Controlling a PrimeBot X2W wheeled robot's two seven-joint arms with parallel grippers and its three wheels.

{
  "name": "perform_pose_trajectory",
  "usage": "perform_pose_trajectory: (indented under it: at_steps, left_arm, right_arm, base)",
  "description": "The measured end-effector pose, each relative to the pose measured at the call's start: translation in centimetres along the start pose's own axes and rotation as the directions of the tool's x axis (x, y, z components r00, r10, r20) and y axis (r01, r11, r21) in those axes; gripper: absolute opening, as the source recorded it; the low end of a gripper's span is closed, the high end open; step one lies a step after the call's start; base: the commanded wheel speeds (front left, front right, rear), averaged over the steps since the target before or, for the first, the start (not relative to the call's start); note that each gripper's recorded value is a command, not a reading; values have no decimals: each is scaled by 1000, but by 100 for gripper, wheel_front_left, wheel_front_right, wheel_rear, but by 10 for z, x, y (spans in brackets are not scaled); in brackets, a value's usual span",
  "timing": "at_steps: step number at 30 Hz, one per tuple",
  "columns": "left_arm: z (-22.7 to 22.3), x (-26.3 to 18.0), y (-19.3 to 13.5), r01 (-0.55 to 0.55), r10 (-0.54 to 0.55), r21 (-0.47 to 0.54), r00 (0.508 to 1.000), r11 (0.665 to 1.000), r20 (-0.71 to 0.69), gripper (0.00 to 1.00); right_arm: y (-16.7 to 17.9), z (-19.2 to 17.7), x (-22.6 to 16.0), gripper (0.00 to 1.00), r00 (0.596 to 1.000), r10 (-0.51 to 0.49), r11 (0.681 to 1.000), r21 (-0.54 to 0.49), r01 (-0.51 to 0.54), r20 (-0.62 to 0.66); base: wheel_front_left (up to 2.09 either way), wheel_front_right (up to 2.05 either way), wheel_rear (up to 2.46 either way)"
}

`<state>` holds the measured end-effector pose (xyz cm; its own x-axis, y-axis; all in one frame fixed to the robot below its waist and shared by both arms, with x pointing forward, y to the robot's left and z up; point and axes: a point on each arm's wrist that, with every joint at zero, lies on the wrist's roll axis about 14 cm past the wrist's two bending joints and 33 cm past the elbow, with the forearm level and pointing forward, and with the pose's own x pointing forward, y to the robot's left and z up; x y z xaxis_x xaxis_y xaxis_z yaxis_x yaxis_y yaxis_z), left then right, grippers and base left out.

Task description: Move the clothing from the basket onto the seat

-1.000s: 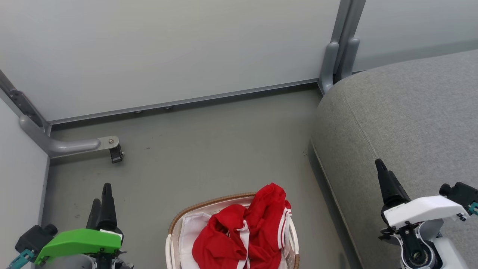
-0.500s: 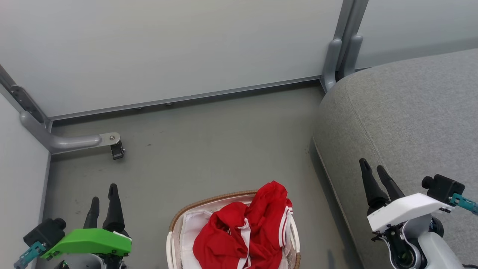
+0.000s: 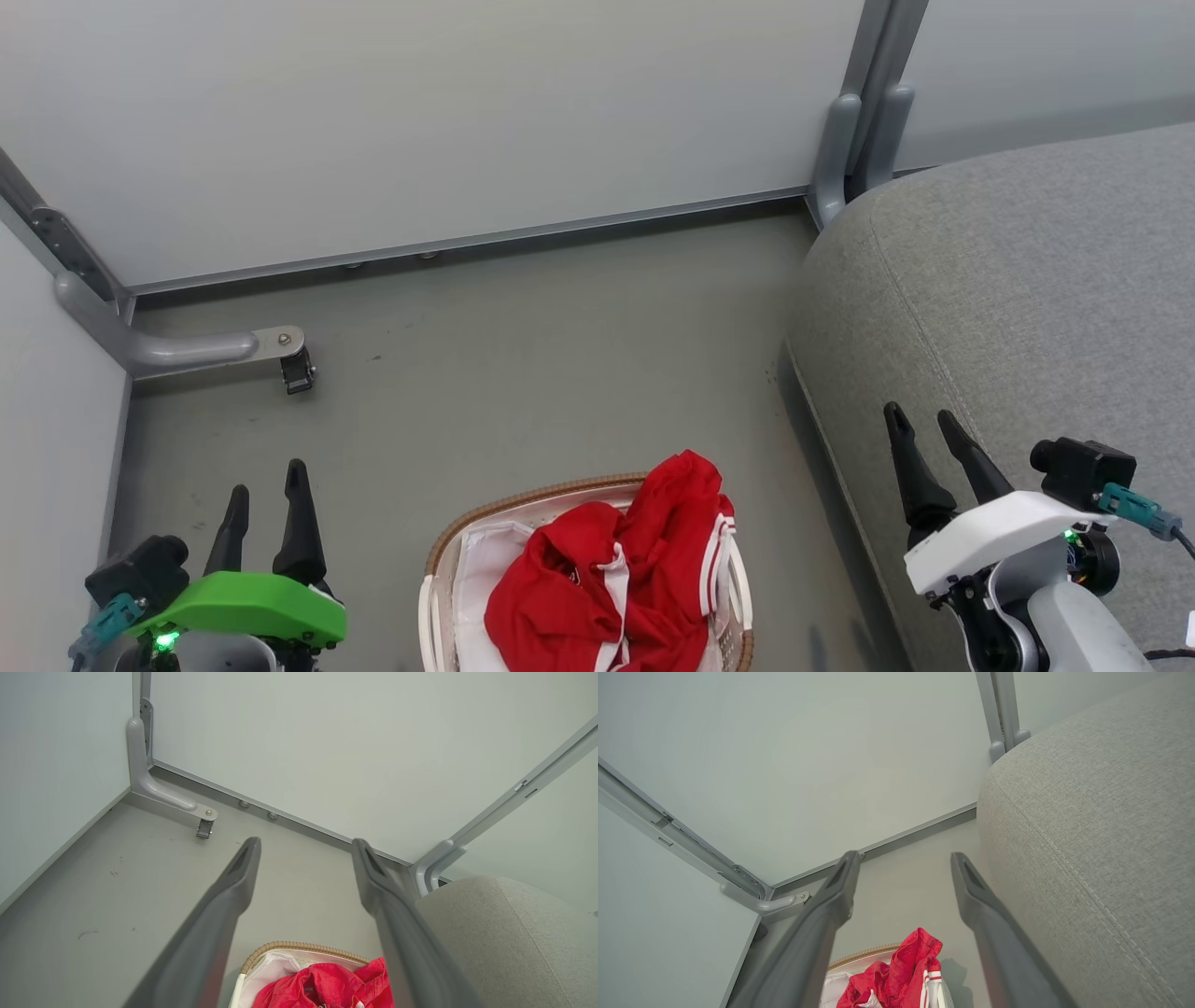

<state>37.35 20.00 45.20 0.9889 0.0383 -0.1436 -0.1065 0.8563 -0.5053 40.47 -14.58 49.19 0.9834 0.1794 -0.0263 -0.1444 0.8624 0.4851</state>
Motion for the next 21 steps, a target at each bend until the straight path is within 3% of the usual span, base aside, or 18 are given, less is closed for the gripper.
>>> perform_pose_trajectory:
  at_steps: [21]
  left_arm:
    - [-2, -5, -8, 44, -47, 220, 999, 974, 7, 100]
  right_arm:
    - [8, -6, -1, 100, 999, 43, 976, -215, -43, -7]
  base:
    - [0, 0, 0]
